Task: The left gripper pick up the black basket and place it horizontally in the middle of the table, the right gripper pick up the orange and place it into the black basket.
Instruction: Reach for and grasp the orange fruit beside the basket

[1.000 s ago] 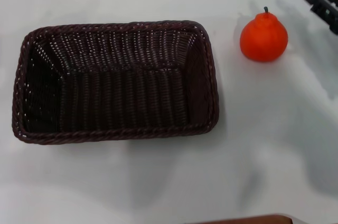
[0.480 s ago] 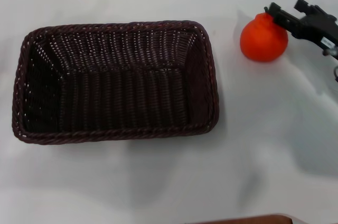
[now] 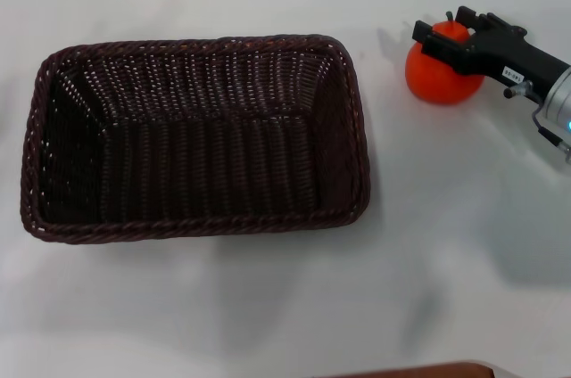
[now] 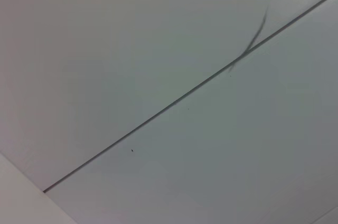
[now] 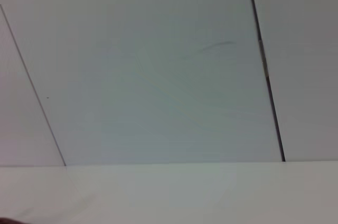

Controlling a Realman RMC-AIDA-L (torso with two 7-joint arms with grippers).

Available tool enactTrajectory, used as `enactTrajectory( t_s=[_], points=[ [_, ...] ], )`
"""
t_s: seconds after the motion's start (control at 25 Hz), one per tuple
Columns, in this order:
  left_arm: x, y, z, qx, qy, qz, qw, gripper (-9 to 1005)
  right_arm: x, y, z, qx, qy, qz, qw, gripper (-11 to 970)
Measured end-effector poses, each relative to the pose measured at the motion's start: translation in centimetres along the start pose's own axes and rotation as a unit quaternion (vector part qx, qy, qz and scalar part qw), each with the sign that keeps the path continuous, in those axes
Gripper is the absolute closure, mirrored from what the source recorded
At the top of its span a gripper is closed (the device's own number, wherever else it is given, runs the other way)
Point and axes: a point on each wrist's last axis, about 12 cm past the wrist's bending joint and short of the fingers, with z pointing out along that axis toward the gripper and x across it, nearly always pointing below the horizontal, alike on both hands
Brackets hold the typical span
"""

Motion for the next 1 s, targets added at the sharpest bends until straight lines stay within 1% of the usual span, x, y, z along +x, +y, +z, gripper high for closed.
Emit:
enactTrajectory(
  t_s=[0.08,0.28,0.52,0.72,0.88,1.0],
  points=[
    [0.1,0.0,0.0,0.001,0.0,-0.002,1.0,102,-0.1,0.0,-0.1,0.003,-0.002,-0.002,1.0,35],
    [0.3,0.0,0.0,0.006,0.001,-0.011,1.0,104,-0.3,-0.1,-0.4,0.005,-0.005,-0.008,1.0,199],
    [0.6,0.2,0.3,0.01,0.003,-0.022,1.0,105,-0.2,-0.2,-0.3,0.006,-0.002,-0.014,1.0,452],
    [0.7,0.3,0.2,0.01,0.0,-0.029,1.0,107,0.1,-0.1,-0.5,0.004,0.004,-0.02,1.0,693],
    [0.8,0.3,0.4,0.013,0.001,-0.033,0.999,108,0.4,-0.1,-0.8,0.008,0.013,-0.023,1.0,719],
    [0.8,0.2,0.6,0.014,0.001,-0.036,0.999,108,1.0,-0.3,-1.3,0.016,0.031,-0.028,0.999,739]
  ],
)
